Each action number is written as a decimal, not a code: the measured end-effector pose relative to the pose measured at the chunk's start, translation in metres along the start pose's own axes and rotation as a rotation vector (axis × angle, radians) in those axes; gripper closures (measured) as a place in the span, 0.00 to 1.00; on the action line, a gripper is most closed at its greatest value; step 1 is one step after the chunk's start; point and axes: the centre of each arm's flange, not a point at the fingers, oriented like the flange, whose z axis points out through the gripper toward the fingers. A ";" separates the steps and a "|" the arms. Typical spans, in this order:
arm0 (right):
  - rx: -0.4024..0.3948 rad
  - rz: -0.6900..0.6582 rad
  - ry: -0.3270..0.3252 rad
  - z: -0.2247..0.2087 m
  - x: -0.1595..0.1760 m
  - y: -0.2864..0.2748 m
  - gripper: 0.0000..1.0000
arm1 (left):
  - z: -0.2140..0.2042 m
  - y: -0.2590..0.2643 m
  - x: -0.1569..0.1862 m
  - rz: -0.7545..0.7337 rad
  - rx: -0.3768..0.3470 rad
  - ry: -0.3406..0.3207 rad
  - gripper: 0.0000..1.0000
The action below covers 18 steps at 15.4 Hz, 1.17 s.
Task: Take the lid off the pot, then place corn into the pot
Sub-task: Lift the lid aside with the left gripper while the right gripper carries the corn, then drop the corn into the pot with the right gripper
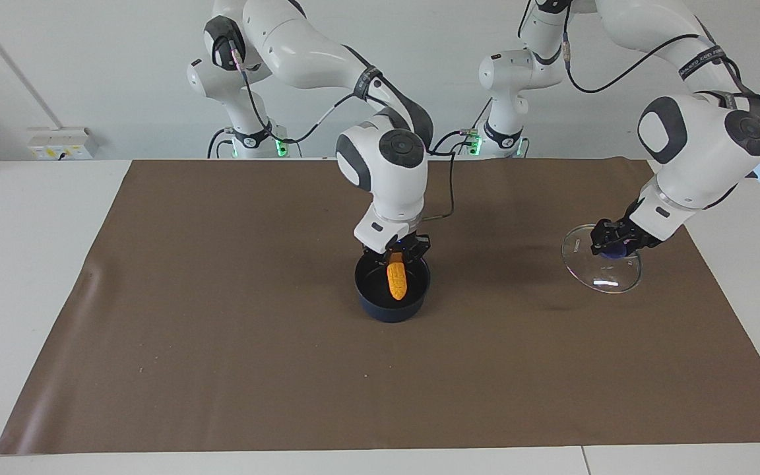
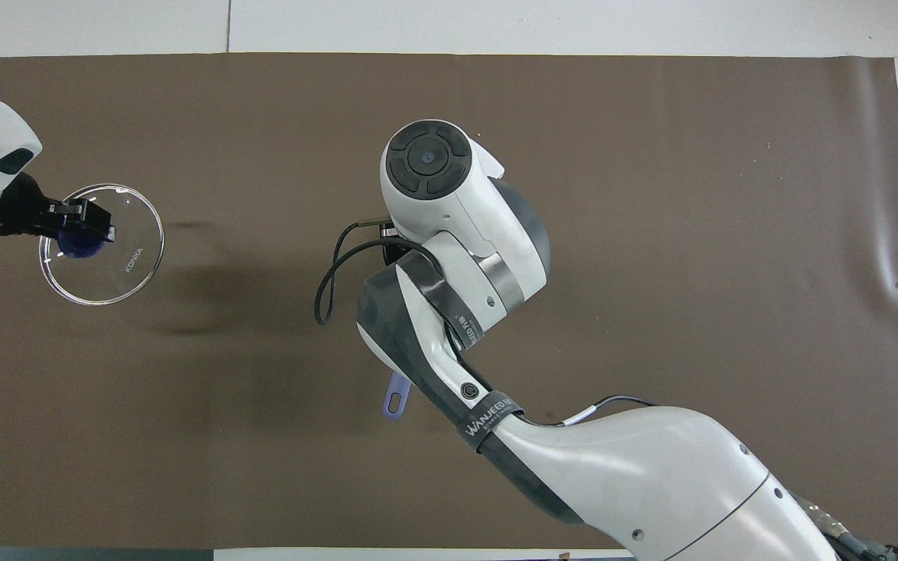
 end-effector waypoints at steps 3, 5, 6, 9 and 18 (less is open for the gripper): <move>0.001 -0.002 0.001 0.018 -0.005 0.001 0.62 | 0.034 -0.025 -0.007 -0.010 0.008 0.041 0.33; -0.006 0.009 -0.009 0.027 -0.010 0.004 0.62 | 0.055 -0.035 -0.014 -0.011 0.013 0.055 0.33; -0.011 0.019 -0.016 0.029 -0.012 0.006 0.56 | 0.062 -0.038 -0.016 -0.014 0.013 0.055 0.33; -0.015 0.027 -0.023 0.019 -0.016 0.007 0.25 | 0.073 -0.039 -0.020 -0.016 0.013 0.053 0.33; -0.061 0.100 -0.021 -0.176 0.010 0.218 0.00 | 0.101 -0.038 -0.030 -0.017 0.019 0.071 0.33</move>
